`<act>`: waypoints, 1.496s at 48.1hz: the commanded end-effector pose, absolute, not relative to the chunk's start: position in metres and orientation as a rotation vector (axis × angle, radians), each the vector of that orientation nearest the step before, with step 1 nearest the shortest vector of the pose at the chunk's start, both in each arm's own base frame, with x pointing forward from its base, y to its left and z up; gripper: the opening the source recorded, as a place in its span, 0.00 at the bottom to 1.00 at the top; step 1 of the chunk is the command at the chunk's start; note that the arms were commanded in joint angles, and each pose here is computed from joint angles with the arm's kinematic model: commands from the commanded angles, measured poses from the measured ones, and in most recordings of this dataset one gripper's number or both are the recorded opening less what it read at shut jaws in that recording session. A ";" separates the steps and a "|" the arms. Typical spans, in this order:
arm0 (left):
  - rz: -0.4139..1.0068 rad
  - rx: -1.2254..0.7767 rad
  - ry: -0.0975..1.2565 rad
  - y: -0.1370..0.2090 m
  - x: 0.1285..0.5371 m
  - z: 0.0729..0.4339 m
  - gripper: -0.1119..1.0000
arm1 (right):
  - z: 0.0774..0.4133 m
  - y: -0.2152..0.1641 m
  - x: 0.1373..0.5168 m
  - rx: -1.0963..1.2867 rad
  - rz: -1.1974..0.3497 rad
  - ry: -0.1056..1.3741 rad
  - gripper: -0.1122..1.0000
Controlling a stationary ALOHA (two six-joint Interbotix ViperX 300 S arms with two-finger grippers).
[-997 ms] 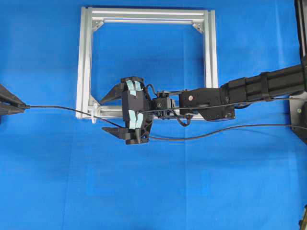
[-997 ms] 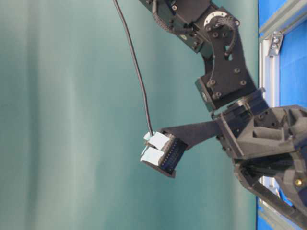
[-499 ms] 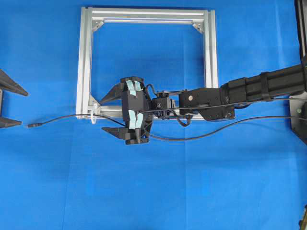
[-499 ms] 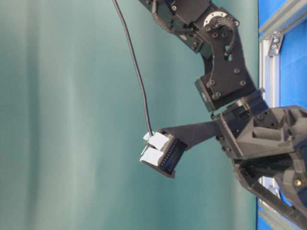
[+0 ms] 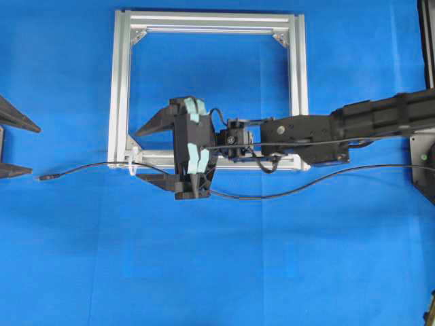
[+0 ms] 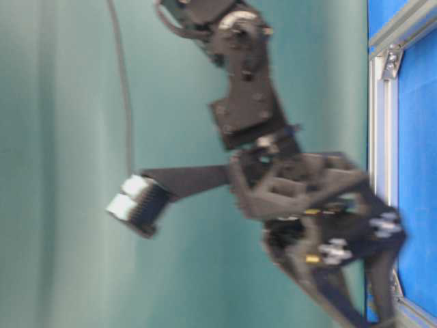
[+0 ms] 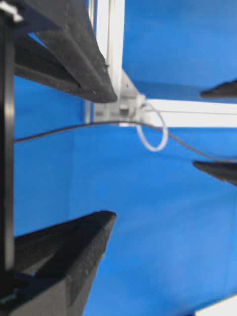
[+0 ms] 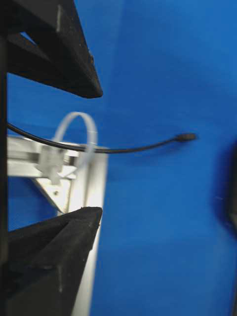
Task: Insert the wire through the string loop located on the left side.
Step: 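Release the cable with the left gripper and raise the right gripper away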
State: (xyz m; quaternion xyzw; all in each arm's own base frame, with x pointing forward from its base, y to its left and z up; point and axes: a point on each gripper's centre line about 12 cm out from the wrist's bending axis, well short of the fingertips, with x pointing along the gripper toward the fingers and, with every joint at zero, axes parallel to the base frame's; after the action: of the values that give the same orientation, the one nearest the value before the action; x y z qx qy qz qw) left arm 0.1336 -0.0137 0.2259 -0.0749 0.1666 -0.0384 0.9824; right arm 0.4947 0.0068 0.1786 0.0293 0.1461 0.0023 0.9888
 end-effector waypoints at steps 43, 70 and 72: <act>-0.059 -0.107 0.217 -0.010 0.139 0.243 0.86 | 0.286 -0.007 0.477 0.071 -0.020 0.134 0.94; -0.059 -0.107 0.223 -0.010 0.139 0.242 0.86 | 0.285 -0.009 0.477 0.070 -0.025 0.136 0.94; -0.059 -0.107 0.223 -0.010 0.139 0.242 0.86 | 0.284 -0.008 0.477 0.070 -0.023 0.137 0.94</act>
State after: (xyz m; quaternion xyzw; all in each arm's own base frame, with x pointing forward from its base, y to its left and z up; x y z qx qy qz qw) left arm 0.1370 -0.0101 0.2373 -0.0551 0.1150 -0.0310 0.9914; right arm 0.4791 -0.0067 0.2593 0.0334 0.0977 -0.0105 0.9946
